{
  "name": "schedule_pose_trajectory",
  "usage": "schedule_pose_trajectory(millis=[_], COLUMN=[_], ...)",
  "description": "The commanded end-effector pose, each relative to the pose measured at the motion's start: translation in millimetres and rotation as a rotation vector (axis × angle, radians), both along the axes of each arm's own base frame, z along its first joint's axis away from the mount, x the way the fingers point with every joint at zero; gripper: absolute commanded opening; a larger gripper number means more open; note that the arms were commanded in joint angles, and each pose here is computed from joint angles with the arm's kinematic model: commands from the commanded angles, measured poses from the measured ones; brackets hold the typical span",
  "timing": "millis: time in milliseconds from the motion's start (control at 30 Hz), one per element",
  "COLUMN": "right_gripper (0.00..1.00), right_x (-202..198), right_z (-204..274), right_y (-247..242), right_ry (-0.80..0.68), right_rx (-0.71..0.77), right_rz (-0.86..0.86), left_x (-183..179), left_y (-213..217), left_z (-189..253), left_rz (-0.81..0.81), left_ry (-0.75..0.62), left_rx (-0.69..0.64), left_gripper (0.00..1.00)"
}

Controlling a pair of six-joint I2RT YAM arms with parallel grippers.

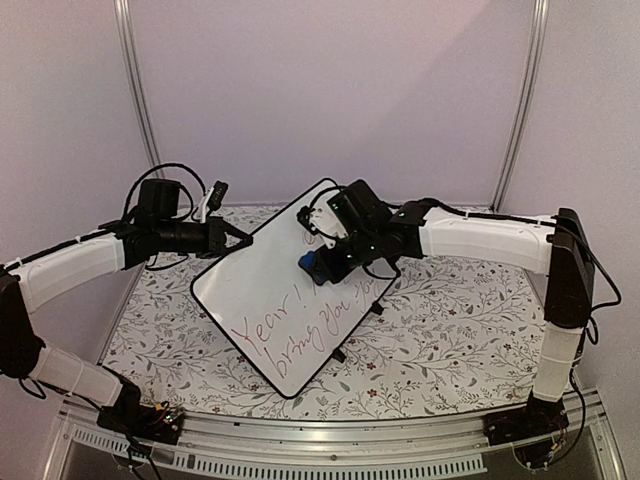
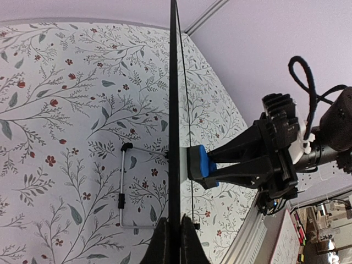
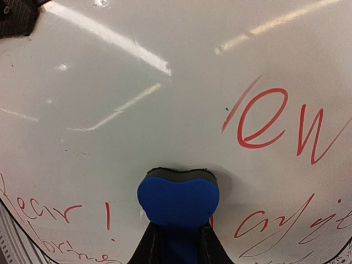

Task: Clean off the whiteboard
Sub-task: Erase the whiteboard at the center of the board.

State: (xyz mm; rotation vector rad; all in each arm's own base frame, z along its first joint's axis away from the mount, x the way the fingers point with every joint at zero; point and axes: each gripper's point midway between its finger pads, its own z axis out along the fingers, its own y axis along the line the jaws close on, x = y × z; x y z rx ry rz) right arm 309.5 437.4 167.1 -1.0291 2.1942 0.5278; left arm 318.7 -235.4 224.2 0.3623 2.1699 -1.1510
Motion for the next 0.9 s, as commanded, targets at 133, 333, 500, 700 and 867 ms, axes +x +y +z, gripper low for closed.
schedule_pose_trajectory(millis=[133, 333, 500, 700, 867], right_gripper=[0.04, 0.04, 0.05, 0.05, 0.05], right_x=[-11.4, 9.0, 34.3, 51.1, 66.6], right_z=[-10.3, 43.9, 64.8, 77.5, 78.2], right_y=[-16.0, -14.9, -19.3, -8.5, 0.6], right_ry=[0.035, -0.086, -0.133, -0.168, -0.174], right_rx=[-0.079, -0.019, 0.01, 0.036, 0.046], right_rz=[-0.013, -0.057, -0.102, -0.115, -0.124], left_x=[-7.2, -7.4, -7.3, -7.4, -7.7], left_y=[-11.2, -11.4, -11.7, -11.4, -11.3], left_z=[15.2, 14.4, 14.9, 14.6, 15.6], left_rz=[-0.077, -0.079, -0.079, -0.078, -0.079], left_ry=[-0.06, -0.058, -0.059, -0.057, -0.061], left_rx=[-0.028, -0.027, -0.027, -0.028, -0.028], left_gripper=[0.0, 0.0, 0.0, 0.0, 0.0])
